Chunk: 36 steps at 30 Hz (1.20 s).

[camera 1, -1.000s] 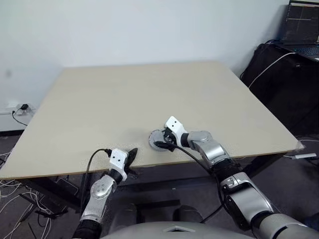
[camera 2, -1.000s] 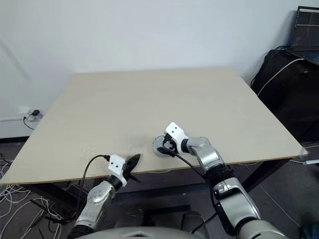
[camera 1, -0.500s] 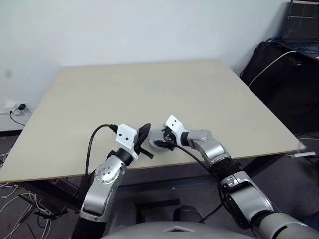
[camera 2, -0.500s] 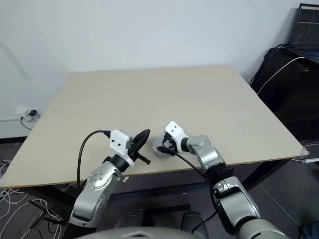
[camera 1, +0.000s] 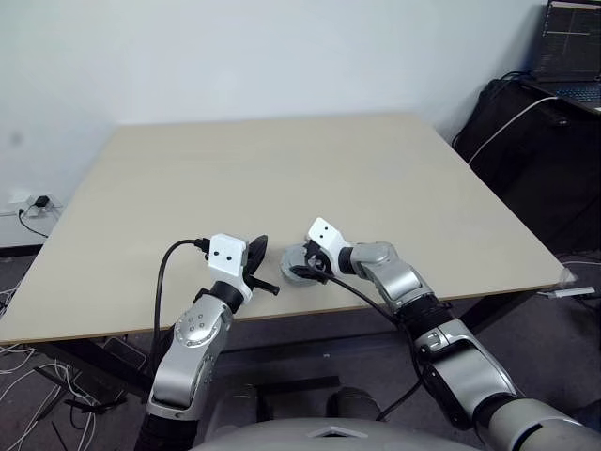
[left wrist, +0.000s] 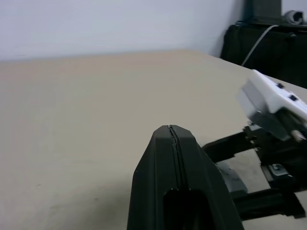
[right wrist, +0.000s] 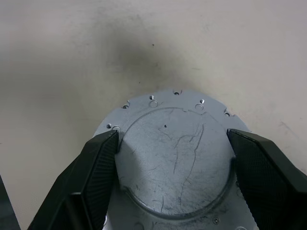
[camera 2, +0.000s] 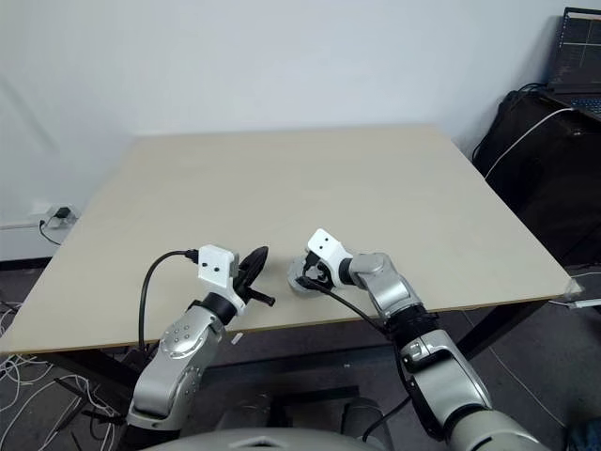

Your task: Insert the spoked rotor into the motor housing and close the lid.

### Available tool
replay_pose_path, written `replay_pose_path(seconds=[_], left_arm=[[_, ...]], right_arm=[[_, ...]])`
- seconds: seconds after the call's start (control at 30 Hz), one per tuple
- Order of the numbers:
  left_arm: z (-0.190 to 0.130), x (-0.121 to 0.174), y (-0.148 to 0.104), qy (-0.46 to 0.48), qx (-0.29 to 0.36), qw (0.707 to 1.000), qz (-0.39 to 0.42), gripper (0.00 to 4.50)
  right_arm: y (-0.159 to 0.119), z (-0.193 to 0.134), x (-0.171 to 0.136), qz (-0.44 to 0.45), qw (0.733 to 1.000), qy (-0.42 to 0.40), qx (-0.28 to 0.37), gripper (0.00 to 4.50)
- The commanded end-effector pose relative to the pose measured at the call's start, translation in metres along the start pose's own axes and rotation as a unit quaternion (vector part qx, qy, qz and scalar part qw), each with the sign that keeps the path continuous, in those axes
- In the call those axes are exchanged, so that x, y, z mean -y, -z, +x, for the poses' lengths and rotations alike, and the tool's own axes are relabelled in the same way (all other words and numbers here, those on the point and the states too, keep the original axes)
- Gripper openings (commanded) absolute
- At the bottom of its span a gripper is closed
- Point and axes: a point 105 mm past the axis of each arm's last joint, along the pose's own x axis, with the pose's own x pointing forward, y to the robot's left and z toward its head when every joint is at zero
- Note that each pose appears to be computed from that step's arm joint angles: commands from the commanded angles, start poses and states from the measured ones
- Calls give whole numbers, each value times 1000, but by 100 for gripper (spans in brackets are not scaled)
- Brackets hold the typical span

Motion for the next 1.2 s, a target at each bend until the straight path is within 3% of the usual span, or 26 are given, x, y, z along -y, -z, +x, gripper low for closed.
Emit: replay_pose_path(seconds=[0.03,0.37,0.53,0.67,0.87,1.2], left_arm=[[2,-13,-4,-33,11,999,-13,0],[15,-26,8,-24,-17,997,-74,0],[31,-24,12,11,-31,997,-72,0],[49,-7,16,80,-55,987,-131,0],[65,3,31,133,-117,964,-197,0],[72,7,55,115,-203,954,-189,0]], right_arm=[[10,-1,4,-4,999,11,-34,330],[12,1,5,10,999,18,-44,330],[12,1,6,10,999,19,-46,330],[12,2,5,9,999,18,-45,330],[10,2,4,7,999,18,-42,330],[10,3,3,4,999,19,-41,330]])
